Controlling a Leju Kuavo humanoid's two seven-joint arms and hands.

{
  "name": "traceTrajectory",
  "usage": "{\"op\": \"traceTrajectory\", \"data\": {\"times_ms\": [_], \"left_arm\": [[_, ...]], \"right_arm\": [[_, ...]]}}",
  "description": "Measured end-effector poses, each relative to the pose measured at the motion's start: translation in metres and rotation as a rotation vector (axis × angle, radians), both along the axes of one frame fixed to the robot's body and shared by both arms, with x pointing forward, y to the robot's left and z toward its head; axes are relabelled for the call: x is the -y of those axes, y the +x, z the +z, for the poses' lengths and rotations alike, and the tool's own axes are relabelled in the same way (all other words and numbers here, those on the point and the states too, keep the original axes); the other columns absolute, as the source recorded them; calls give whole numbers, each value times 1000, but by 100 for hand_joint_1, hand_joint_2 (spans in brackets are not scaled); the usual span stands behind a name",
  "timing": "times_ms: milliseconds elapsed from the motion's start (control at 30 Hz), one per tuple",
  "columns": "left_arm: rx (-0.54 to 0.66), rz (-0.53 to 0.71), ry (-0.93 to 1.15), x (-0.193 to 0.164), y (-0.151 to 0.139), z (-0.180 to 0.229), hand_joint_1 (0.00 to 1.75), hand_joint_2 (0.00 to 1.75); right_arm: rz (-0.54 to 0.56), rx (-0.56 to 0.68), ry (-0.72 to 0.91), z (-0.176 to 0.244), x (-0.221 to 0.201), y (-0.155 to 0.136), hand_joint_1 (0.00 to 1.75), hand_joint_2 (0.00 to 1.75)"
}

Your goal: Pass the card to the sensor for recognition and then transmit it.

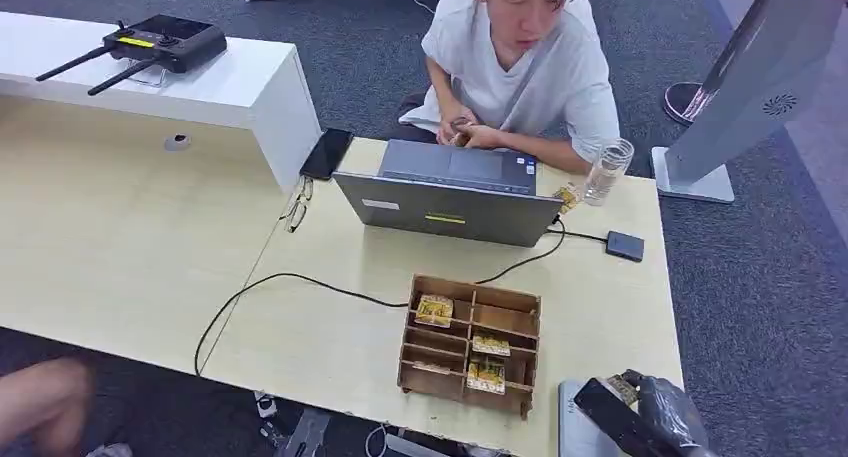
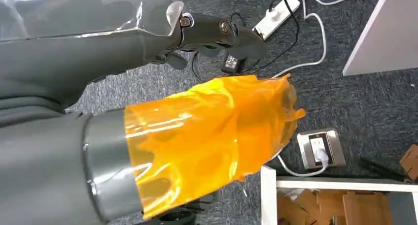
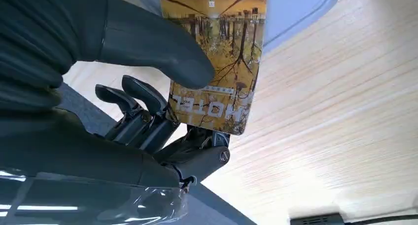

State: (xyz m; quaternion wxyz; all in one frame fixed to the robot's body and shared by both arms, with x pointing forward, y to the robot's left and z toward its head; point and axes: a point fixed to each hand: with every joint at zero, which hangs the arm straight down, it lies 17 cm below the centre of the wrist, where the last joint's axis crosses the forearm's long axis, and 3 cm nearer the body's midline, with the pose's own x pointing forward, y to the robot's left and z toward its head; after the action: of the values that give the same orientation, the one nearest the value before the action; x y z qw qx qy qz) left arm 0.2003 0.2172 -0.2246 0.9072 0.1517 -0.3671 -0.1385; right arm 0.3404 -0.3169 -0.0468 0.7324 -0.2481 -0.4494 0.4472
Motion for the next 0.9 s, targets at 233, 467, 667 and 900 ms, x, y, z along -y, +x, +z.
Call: {"op": "traceTrajectory", "data": {"times_ms": [233, 467, 667, 900], "left_arm": [[1, 16, -4, -1, -1, 0, 0, 0], [8, 33, -9, -3, -2, 0, 0, 0], [9, 35, -10, -3, -2, 0, 0, 0], [11, 43, -10, -4, -2, 1, 0, 0]], "right_arm": [[7, 29, 13, 9, -5, 5, 175, 175], [8, 93, 79, 36, -13, 15, 175, 175], [12, 112, 90, 45, -16, 18, 175, 175], [16, 139, 114, 54, -19, 20, 175, 175]]}}
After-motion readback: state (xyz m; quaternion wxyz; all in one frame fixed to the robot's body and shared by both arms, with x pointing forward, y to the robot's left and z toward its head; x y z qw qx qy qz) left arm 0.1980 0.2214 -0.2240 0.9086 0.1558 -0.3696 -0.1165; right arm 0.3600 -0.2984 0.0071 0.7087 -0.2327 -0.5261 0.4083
